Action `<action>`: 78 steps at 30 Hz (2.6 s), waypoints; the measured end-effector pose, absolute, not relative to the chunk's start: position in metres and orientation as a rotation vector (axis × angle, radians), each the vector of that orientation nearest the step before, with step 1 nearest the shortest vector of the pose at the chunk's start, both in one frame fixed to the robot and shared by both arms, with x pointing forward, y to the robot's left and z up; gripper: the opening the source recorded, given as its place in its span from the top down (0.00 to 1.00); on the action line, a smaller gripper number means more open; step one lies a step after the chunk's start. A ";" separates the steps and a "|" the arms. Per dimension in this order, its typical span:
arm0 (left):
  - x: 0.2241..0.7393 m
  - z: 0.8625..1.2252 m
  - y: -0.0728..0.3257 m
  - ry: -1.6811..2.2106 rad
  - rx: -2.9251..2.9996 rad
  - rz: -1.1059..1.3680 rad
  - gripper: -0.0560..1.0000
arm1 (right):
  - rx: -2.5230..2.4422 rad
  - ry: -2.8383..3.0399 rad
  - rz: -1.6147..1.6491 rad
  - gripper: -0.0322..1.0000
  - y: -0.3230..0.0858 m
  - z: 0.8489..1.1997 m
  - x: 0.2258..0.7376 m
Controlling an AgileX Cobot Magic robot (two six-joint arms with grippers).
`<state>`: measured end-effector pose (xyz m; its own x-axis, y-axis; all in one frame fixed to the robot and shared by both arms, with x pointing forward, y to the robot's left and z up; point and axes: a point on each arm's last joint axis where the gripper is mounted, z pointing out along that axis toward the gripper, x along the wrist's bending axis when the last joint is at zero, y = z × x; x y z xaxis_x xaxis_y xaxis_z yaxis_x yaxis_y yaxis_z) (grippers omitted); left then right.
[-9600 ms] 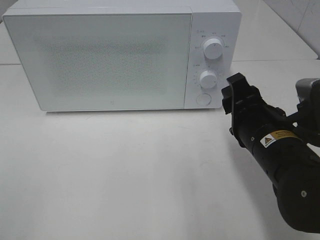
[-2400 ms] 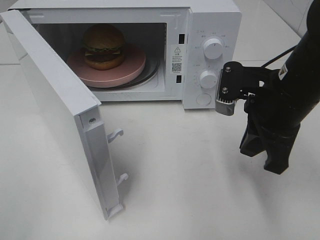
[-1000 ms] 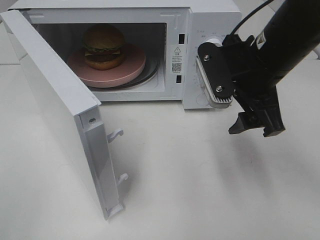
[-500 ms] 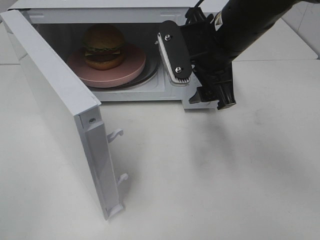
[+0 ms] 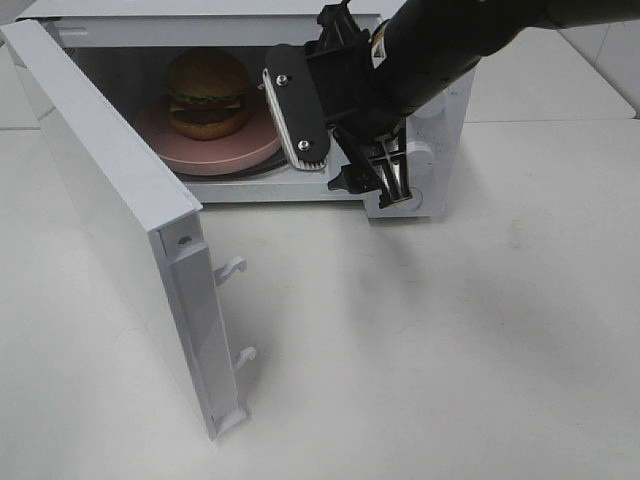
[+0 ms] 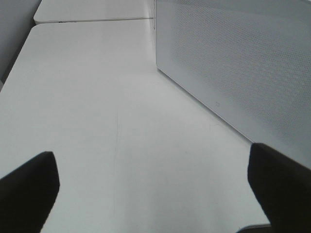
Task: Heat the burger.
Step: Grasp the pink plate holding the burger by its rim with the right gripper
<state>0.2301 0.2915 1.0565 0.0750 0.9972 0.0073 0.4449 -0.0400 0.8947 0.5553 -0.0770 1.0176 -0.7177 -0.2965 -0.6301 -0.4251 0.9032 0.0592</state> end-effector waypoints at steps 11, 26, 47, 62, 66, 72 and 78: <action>0.230 1.057 0.291 1.471 1.593 0.918 0.03 | -0.430 2.427 0.309 0.17 -0.056 0.999 0.581; 0.230 1.057 0.291 1.471 1.593 0.918 0.03 | -0.402 2.445 0.314 0.17 -0.037 0.973 0.607; 0.230 1.057 0.291 1.471 1.593 0.918 0.03 | -0.410 2.426 0.324 0.17 -0.011 0.951 0.637; 0.230 1.057 0.291 1.471 1.593 0.918 0.03 | -0.422 2.471 0.312 0.19 0.016 0.929 0.652; 0.230 1.057 0.291 1.471 1.593 0.918 0.03 | -0.409 2.488 0.308 0.20 0.019 0.924 0.656; 0.230 1.057 0.291 1.471 1.593 0.918 0.03 | -0.384 2.501 0.308 0.21 0.025 0.918 0.664; 0.230 1.057 0.291 1.471 1.593 0.918 0.03 | -0.359 2.489 0.337 0.22 0.032 0.916 0.672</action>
<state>0.2301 0.2915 1.0565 0.0750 0.9972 0.0073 0.4449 -0.0400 0.8947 0.6725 0.0322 0.9159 -0.7863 -0.1774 -0.5919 -0.3284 0.9314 0.1571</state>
